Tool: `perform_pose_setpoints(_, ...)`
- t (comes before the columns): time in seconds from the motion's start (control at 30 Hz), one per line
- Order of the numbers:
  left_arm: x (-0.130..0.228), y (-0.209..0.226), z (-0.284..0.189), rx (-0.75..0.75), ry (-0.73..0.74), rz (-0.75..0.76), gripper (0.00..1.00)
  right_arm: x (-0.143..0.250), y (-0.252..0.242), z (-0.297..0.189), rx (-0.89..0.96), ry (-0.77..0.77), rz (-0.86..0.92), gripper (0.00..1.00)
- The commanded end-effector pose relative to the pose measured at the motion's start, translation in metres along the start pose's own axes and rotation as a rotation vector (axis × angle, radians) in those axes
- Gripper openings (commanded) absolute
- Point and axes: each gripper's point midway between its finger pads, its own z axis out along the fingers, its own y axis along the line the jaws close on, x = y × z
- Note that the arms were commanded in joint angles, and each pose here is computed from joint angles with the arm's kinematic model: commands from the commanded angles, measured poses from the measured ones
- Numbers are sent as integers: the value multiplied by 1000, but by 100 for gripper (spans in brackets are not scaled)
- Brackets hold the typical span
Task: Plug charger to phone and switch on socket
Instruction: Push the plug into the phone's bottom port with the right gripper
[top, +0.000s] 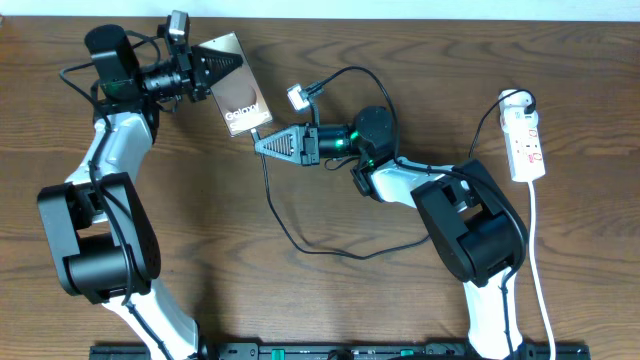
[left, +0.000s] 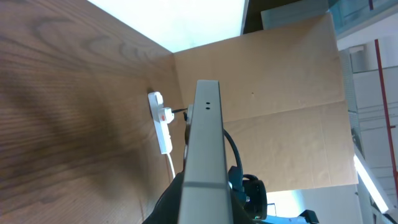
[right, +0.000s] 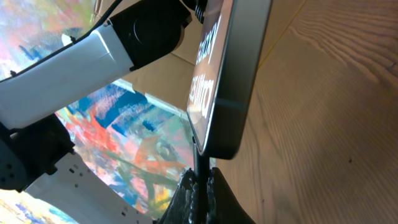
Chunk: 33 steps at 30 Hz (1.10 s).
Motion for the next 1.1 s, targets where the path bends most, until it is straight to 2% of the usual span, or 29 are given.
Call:
perform_pose_setpoints(0.0,16,-12,9,52,95,29,7,-24,-5,-11,31,-102,-6,1)
perform_pose_setpoints(0.57,19,-13,15,56,109,28,7,-25,-6,-17,34,-91,-41,1)
perform_pose_setpoints(1.07,24,-14,22,61,126,28,7,-38,-9,-19,55,-166,-29,1)
